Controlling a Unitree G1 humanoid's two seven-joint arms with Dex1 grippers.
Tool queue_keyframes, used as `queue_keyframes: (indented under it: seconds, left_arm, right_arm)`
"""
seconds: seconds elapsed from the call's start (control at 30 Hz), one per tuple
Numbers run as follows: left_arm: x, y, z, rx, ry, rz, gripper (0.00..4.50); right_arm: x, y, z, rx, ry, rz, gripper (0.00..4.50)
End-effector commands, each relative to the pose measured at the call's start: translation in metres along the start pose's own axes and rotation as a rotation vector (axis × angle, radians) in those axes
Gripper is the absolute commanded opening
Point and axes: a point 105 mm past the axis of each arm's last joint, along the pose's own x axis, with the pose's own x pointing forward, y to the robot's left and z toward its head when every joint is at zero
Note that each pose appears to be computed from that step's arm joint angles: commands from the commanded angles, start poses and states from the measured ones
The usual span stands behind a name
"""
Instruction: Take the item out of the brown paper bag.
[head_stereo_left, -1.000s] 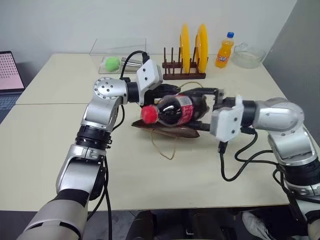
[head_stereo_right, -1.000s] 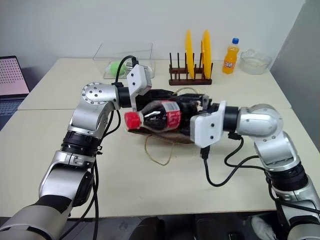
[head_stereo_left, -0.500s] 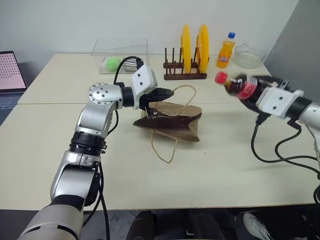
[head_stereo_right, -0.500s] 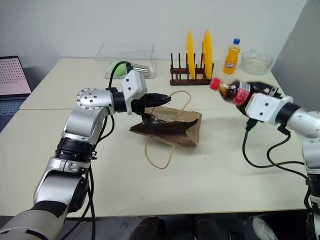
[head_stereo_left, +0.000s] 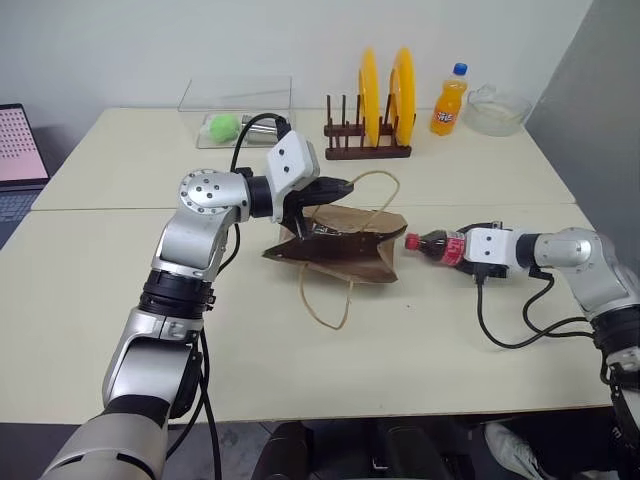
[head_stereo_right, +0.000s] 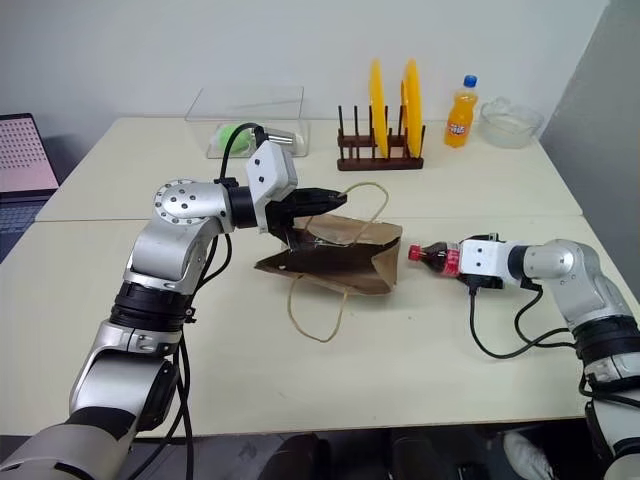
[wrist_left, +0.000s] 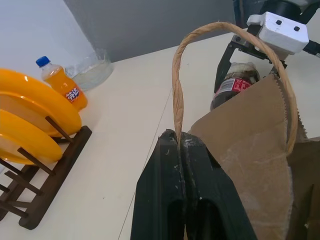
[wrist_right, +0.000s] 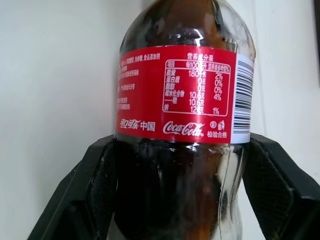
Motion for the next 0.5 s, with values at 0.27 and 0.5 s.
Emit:
queue_keyframes:
  seconds: [0.27, 0.5]
  left_arm:
    - [-0.001, 0.004, 0.014, 0.039, -0.042, 0.018, 0.00]
    - [0.008, 0.012, 0.007, -0.008, -0.008, 0.066, 0.00]
  right_arm:
    - [-0.023, -0.012, 0.003, -0.042, 0.001, -0.018, 4.48]
    - [-0.101, -0.006, 0.067, 0.043, -0.194, -0.153, 4.48]
